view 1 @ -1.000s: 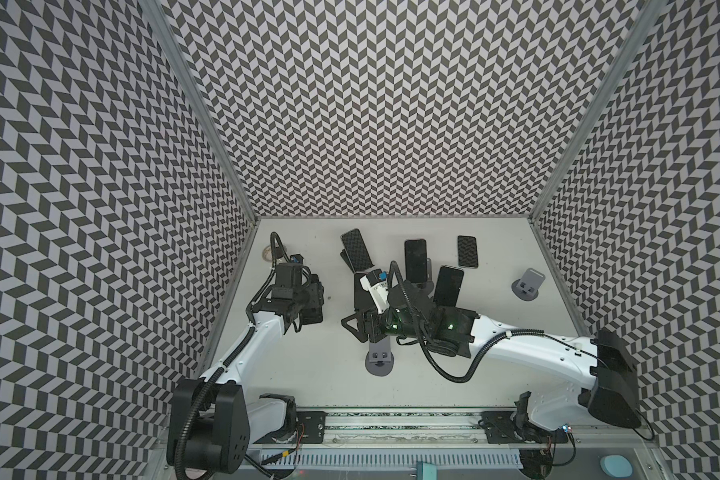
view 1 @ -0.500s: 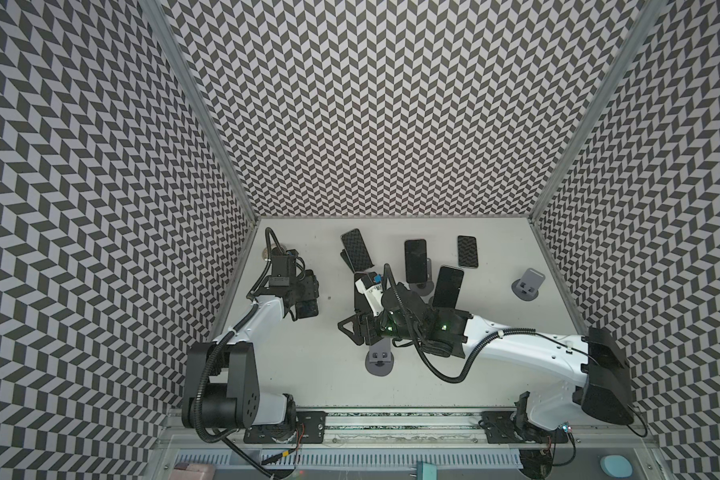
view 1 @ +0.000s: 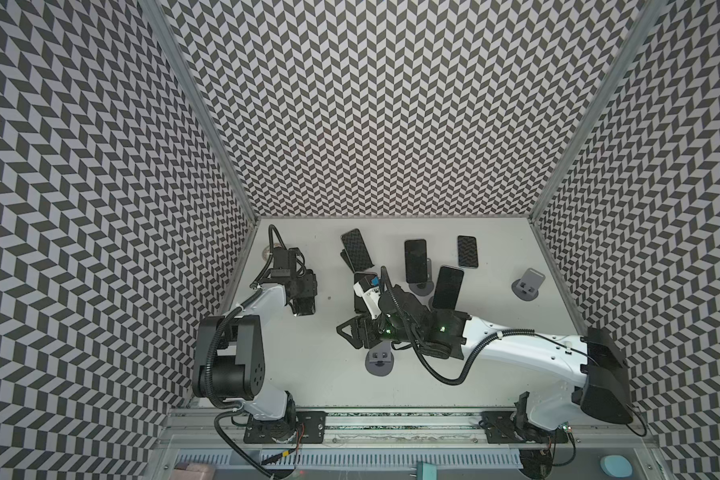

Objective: Remove the phone from the phone stand

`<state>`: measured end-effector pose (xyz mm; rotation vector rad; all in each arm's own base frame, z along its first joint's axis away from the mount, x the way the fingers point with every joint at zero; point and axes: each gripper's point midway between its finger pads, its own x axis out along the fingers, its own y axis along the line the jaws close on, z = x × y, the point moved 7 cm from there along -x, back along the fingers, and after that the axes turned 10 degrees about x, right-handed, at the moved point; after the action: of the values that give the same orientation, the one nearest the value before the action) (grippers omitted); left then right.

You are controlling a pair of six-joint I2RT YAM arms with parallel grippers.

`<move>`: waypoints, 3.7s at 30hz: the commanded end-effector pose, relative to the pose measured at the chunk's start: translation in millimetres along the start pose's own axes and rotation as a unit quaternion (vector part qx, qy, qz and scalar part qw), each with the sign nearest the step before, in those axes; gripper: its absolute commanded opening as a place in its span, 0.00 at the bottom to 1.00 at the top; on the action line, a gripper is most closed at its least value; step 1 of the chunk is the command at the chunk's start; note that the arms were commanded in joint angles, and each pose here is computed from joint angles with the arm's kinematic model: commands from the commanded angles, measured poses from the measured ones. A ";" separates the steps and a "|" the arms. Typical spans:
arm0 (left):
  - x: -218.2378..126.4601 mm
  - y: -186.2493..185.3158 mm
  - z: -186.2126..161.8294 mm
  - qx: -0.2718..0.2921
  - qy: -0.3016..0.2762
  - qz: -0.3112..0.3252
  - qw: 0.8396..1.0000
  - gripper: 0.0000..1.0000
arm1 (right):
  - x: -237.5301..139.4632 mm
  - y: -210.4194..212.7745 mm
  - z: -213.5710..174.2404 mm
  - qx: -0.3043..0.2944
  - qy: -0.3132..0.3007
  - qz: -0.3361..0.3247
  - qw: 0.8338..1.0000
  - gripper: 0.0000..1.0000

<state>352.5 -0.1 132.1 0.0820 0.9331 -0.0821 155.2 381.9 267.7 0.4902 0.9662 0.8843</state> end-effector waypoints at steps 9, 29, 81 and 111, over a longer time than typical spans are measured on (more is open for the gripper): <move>6.7 7.3 -0.3 0.012 0.015 0.023 1.000 0.64 | -1.9 12.6 -5.7 0.005 -0.007 0.005 1.000 0.67; 24.0 3.2 -12.1 0.007 0.046 0.016 0.999 0.64 | 3.8 26.4 -9.3 -0.001 -0.006 -0.001 1.000 0.68; 24.7 -1.9 -15.2 -0.004 0.048 0.043 0.998 0.89 | -35.4 51.0 -29.4 0.013 -0.034 -0.026 0.999 0.72; -39.4 -4.2 19.4 -0.013 -0.097 0.080 0.992 0.87 | -49.7 45.9 -22.4 0.030 -0.076 -0.031 0.996 0.73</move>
<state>344.2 -4.9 161.8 0.1386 0.8015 0.0533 104.0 372.5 298.9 0.4889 0.9039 0.7506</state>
